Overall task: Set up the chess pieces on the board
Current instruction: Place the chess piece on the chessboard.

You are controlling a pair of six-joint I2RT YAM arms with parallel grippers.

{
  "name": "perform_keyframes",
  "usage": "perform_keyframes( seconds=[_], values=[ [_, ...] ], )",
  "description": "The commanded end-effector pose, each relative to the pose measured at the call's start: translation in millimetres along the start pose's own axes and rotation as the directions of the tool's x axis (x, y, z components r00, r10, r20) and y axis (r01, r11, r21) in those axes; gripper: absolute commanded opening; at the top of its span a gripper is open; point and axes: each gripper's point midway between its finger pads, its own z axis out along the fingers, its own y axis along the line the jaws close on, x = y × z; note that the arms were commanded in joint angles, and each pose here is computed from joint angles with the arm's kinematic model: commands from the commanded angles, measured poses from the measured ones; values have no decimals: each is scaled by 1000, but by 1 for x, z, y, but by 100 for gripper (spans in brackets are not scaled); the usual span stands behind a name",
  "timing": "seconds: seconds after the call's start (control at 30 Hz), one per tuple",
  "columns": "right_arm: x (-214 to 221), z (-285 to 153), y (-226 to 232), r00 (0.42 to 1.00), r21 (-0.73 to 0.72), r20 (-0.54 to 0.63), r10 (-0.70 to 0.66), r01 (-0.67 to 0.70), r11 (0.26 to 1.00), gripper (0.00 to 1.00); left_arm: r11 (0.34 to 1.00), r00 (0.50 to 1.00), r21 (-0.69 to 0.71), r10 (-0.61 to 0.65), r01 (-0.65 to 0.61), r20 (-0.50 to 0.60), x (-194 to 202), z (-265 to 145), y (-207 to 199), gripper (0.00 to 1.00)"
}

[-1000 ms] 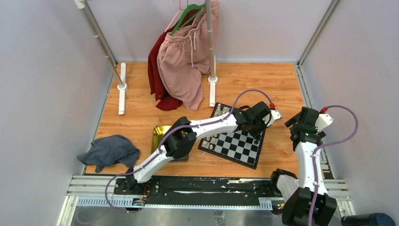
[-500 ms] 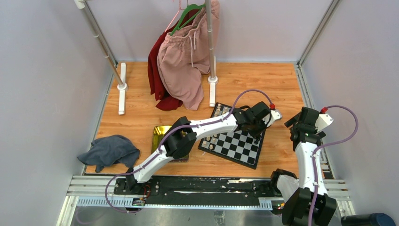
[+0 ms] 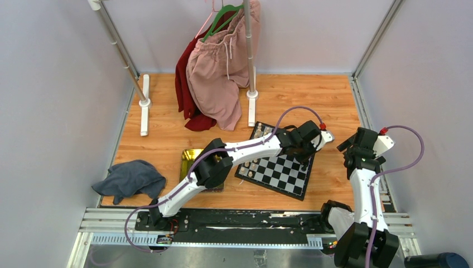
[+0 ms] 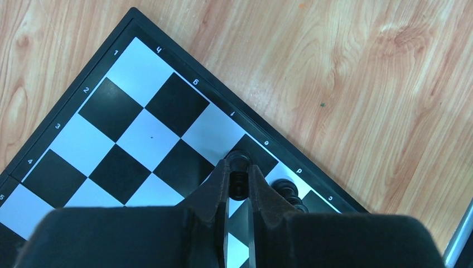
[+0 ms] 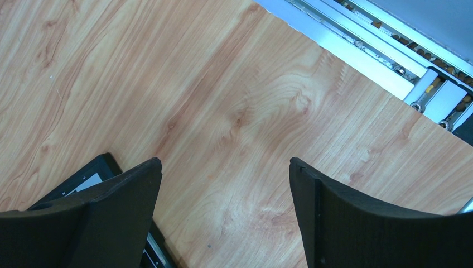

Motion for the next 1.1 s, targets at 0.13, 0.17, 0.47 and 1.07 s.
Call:
perform_keyframes(
  seconds=[0.13, 0.17, 0.47, 1.07],
  values=[
    [1, 4, -3, 1000, 15, 5, 14, -14, 1000, 88, 1000, 992, 14, -18, 20, -127, 35, 0, -3, 26],
    [1, 4, -3, 1000, 14, 6, 14, -14, 1000, 88, 1000, 992, 12, -19, 20, -128, 35, 0, -2, 29],
    [1, 5, -1, 1000, 8, 3, 15, -15, 1000, 88, 1000, 991, 3, -20, 20, -130, 36, 2, 0, 41],
    [-3, 5, 1, 1000, 3, 10, 5, -5, 1000, 88, 997, 995, -82, -20, 12, -99, 25, -4, 17, 47]
  ],
)
